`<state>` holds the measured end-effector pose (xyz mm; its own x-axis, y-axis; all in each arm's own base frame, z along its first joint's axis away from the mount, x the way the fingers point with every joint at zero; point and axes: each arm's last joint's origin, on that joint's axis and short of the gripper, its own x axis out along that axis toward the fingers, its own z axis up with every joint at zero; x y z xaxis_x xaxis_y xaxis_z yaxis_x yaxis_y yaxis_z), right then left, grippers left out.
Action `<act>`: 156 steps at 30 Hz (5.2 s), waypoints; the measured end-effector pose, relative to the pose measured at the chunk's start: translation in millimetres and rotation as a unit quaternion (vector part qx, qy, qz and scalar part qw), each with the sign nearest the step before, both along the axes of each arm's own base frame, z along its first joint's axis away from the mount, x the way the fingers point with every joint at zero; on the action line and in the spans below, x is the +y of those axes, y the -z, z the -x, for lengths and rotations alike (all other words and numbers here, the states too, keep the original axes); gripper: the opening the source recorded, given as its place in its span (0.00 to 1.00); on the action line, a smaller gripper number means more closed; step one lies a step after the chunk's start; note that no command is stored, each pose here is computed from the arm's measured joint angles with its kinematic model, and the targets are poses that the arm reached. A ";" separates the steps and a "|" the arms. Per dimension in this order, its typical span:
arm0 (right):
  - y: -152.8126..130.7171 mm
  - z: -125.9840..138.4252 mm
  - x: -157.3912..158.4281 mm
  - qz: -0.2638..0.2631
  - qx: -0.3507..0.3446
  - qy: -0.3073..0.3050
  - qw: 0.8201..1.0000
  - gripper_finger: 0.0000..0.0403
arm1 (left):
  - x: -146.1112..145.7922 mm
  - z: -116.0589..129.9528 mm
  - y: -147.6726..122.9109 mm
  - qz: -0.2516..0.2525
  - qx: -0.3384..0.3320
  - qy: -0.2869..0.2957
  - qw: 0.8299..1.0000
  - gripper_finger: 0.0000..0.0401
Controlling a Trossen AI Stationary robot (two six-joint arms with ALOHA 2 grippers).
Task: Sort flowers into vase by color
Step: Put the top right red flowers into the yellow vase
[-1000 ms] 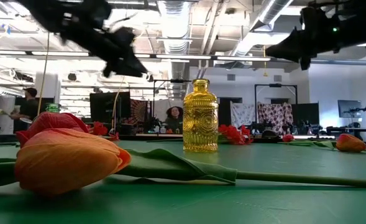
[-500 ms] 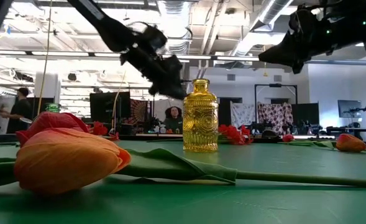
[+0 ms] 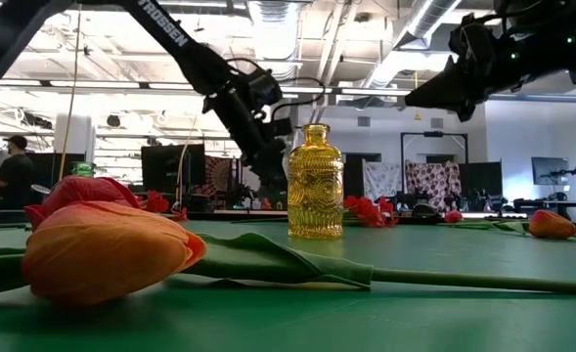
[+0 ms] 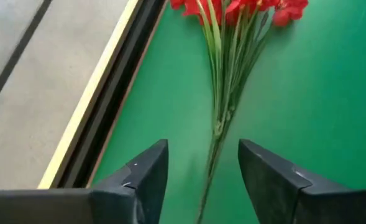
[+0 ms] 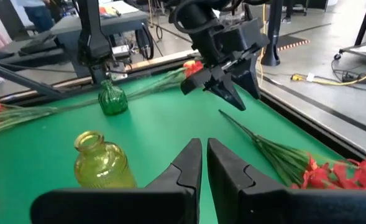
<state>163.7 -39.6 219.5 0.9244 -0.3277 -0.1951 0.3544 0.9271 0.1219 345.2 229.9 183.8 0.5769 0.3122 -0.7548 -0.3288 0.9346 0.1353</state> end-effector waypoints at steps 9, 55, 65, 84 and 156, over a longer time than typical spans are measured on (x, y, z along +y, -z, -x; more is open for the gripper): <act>9.3 -6.6 -1.5 -0.007 0.030 0.000 1.000 0.13 | 6.0 6.4 31.1 0.030 0.066 0.011 0.997 0.58; 5.5 -12.5 1.2 -0.063 -0.019 -0.017 0.998 0.13 | -1.7 22.1 -70.4 0.134 -0.129 0.041 0.982 0.00; 3.0 -13.3 0.9 -0.095 -0.045 -0.011 0.994 0.13 | -56.3 78.8 -88.3 0.119 -0.313 0.021 0.942 0.00; -3.9 -22.3 -2.3 0.002 -0.076 -0.012 0.997 0.13 | -130.4 136.5 -65.5 0.182 -0.586 0.108 0.782 0.00; -91.4 -206.3 -48.6 0.011 -0.091 -0.187 0.978 0.63 | -174.2 141.8 -70.5 -0.020 -0.476 0.062 0.877 0.00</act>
